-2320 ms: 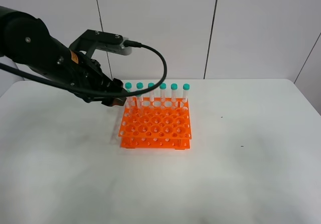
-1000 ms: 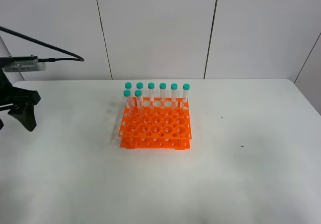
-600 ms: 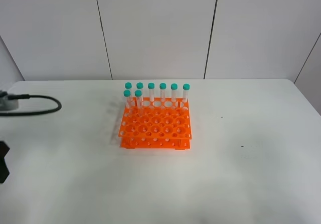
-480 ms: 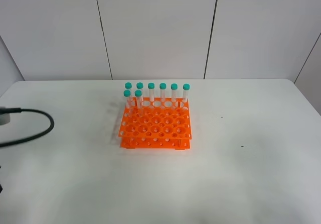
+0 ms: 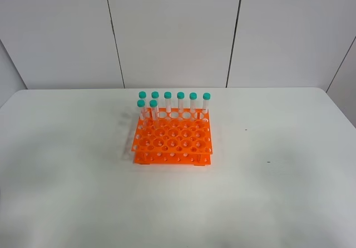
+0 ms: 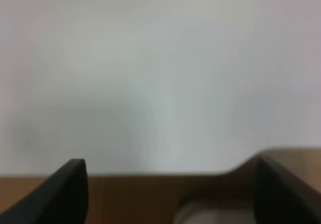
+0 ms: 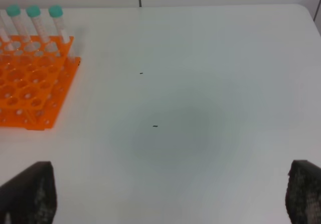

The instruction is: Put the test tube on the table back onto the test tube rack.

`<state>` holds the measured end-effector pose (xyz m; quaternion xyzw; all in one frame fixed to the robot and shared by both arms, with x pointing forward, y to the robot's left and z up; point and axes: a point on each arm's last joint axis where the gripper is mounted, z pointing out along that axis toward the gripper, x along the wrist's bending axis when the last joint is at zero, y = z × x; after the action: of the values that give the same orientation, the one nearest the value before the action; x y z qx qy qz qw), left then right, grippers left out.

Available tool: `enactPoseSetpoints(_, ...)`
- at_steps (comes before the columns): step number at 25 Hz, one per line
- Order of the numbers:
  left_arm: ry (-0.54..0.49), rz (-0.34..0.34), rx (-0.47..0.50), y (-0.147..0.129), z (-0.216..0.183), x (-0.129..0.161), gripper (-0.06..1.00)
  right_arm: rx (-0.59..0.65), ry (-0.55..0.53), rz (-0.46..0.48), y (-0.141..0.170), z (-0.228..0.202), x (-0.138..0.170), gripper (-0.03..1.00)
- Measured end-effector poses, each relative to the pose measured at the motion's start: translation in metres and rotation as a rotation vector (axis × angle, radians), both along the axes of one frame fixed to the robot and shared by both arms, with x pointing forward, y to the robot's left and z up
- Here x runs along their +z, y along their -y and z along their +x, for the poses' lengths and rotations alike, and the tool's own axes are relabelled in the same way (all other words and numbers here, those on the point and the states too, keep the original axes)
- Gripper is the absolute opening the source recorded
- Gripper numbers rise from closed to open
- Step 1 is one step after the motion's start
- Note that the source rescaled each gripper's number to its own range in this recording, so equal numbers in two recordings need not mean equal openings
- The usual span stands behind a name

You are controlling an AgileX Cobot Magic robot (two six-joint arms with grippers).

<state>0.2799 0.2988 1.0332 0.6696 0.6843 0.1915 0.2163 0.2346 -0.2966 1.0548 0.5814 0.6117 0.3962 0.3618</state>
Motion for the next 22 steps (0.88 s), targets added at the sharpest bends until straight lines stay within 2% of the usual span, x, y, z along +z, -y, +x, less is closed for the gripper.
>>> enactPoseSetpoints(5, 0.112, 0.001, 0.0, 0.0, -0.015, 0.003, 0.96, 0.0, 0.0, 0.0, 0.0, 0.0, 0.0, 1.0)
enactPoseSetpoints(13, 0.174, 0.001, 0.0, 0.0, -0.024, 0.004, 0.95, 0.0, 0.0, 0.0, 0.0, 0.0, 0.0, 1.0)
enactPoseSetpoints(22, 0.313, 0.003, 0.0, 0.0, -0.043, 0.006, 0.95, 0.0, 0.0, 0.0, 0.0, 0.0, 0.0, 1.0)
